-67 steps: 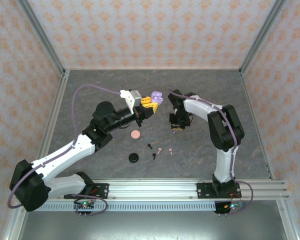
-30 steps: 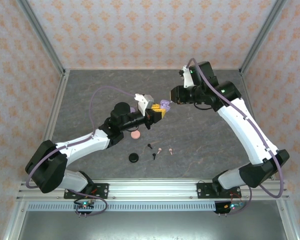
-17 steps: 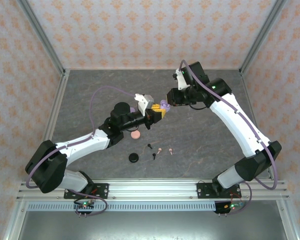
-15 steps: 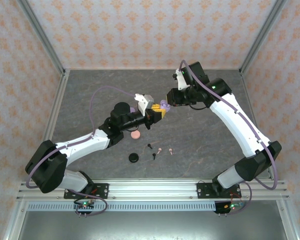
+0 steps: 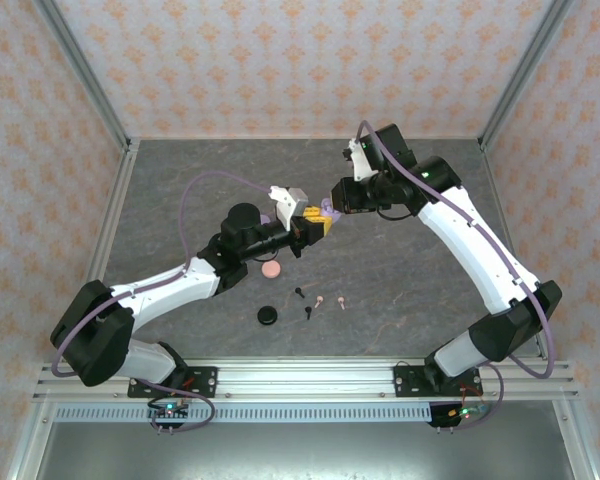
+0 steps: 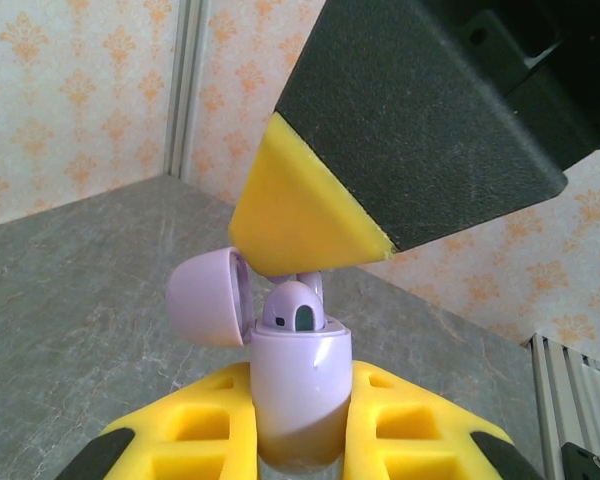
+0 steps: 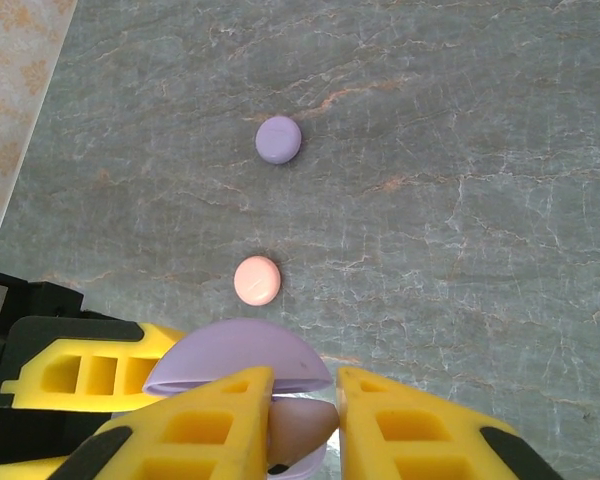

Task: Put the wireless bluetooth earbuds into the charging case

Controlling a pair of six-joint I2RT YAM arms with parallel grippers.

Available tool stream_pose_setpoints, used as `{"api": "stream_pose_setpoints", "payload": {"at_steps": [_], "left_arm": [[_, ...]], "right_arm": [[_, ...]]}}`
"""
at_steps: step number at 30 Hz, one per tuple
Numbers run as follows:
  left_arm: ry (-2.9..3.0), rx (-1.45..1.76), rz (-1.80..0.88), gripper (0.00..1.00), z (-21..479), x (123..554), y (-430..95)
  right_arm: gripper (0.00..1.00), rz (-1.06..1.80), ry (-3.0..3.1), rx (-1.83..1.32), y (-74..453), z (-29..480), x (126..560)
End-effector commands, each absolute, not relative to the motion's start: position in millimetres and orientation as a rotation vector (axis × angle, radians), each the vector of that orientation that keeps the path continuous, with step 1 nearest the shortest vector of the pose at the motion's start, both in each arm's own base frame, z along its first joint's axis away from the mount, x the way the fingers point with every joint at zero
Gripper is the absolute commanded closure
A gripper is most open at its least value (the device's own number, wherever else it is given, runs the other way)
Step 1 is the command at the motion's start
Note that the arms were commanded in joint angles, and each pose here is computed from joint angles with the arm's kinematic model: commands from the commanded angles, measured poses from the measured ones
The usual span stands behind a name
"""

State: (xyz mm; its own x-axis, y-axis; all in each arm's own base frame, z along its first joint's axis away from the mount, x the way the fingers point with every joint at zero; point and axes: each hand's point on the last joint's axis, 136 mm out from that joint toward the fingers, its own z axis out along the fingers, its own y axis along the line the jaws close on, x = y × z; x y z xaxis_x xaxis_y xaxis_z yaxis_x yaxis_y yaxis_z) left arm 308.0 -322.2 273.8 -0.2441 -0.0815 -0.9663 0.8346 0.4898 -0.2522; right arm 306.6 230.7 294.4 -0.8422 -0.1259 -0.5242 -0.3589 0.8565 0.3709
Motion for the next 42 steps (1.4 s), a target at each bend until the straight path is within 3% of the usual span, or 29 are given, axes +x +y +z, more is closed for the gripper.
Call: {"api": "stream_pose_setpoints", "payload": {"at_steps": [1, 21, 29, 37, 39, 42], "left_arm": [[1.477, 0.663, -1.009, 1.0, 307, 306, -325], [1.409, 0.627, -1.033, 1.0, 328, 300, -319], [1.377, 0.631, -1.035, 1.0, 343, 292, -314], [1.325, 0.633, -1.071, 1.0, 369, 281, -310], [1.314, 0.631, -1.082, 1.0, 375, 280, -310], [1.313, 0.63, -1.092, 1.0, 377, 279, -310]], "right_arm": [[0.78, 0.673, 2.559, -0.395, 238, 290, 299], [0.67, 0.742, 2.432, -0.298, 232, 342, 300], [0.35, 0.962, 2.244, -0.182, 205, 376, 305], [0.05, 1.253, 2.116, -0.259, 227, 373, 294], [0.0, 1.307, 2.109, -0.291, 233, 371, 291], [0.01, 1.423, 2.072, -0.321, 244, 374, 288]]}}
